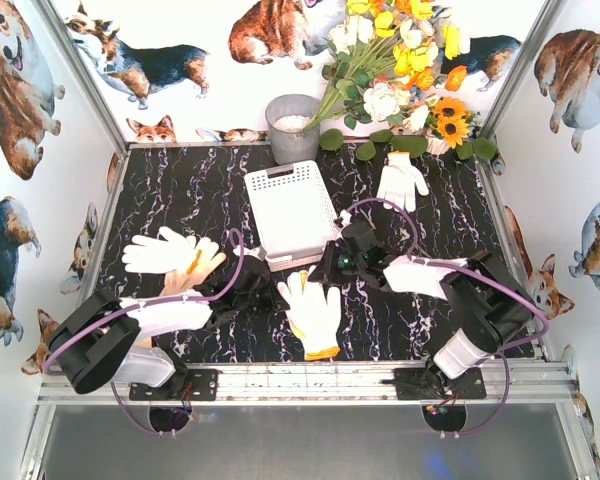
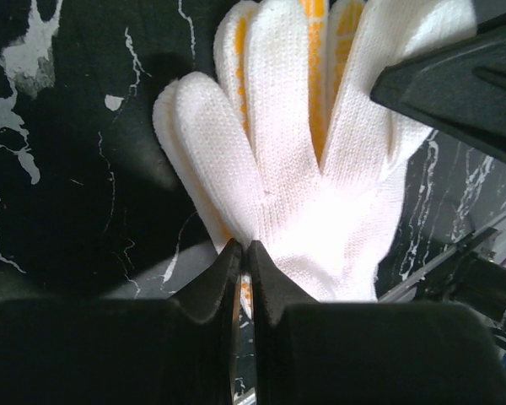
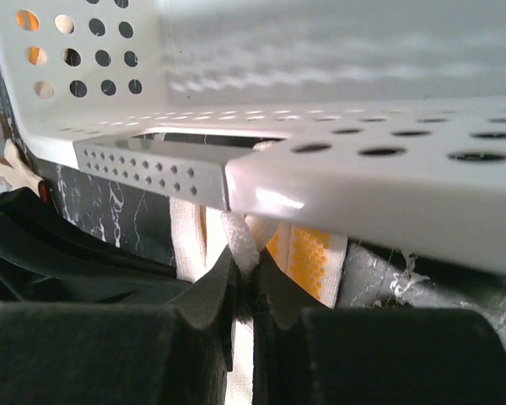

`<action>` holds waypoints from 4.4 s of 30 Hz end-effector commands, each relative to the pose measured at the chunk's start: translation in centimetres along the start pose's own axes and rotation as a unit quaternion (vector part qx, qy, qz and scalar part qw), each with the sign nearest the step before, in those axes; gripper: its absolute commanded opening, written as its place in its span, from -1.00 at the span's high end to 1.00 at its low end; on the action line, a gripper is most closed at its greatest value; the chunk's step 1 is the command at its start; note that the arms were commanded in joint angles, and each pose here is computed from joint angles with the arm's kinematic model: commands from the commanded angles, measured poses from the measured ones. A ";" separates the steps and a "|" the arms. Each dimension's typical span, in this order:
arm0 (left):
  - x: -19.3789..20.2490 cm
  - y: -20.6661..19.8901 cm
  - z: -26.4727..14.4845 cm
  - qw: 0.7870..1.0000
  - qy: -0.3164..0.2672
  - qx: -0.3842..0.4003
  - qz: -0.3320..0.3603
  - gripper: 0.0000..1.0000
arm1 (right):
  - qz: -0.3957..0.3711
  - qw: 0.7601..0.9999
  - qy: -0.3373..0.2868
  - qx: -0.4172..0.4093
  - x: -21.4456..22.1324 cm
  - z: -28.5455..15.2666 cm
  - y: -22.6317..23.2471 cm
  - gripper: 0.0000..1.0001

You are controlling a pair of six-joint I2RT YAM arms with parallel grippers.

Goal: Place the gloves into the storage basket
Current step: Pair the glove with the glove.

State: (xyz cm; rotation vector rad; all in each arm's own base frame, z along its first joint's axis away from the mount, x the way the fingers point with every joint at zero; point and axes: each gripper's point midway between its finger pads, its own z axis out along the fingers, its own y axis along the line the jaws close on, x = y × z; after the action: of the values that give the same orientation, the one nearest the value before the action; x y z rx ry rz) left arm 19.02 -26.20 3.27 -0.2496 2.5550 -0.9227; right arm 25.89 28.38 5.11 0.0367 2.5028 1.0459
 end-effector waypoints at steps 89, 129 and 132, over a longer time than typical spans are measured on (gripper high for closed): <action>3.6 -1.8 1.3 0.981 0.094 0.102 0.135 0.70 | -0.148 0.956 -0.043 0.251 -1.7 3.1 -0.4 0.44; 3.2 -2.4 0.0 0.981 0.078 0.110 0.137 0.46 | -0.184 0.971 -0.070 0.138 -2.3 1.3 6.3 0.16; 2.7 -3.4 -0.9 0.979 0.066 0.128 0.143 0.28 | -0.183 0.971 -0.087 0.126 -2.9 -0.9 7.3 0.06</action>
State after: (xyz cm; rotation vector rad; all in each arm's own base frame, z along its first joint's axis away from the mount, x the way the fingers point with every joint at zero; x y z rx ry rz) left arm 16.52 -28.97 3.71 0.2102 2.5216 -1.1366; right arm 26.86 31.80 5.91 -0.2489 2.4947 0.4238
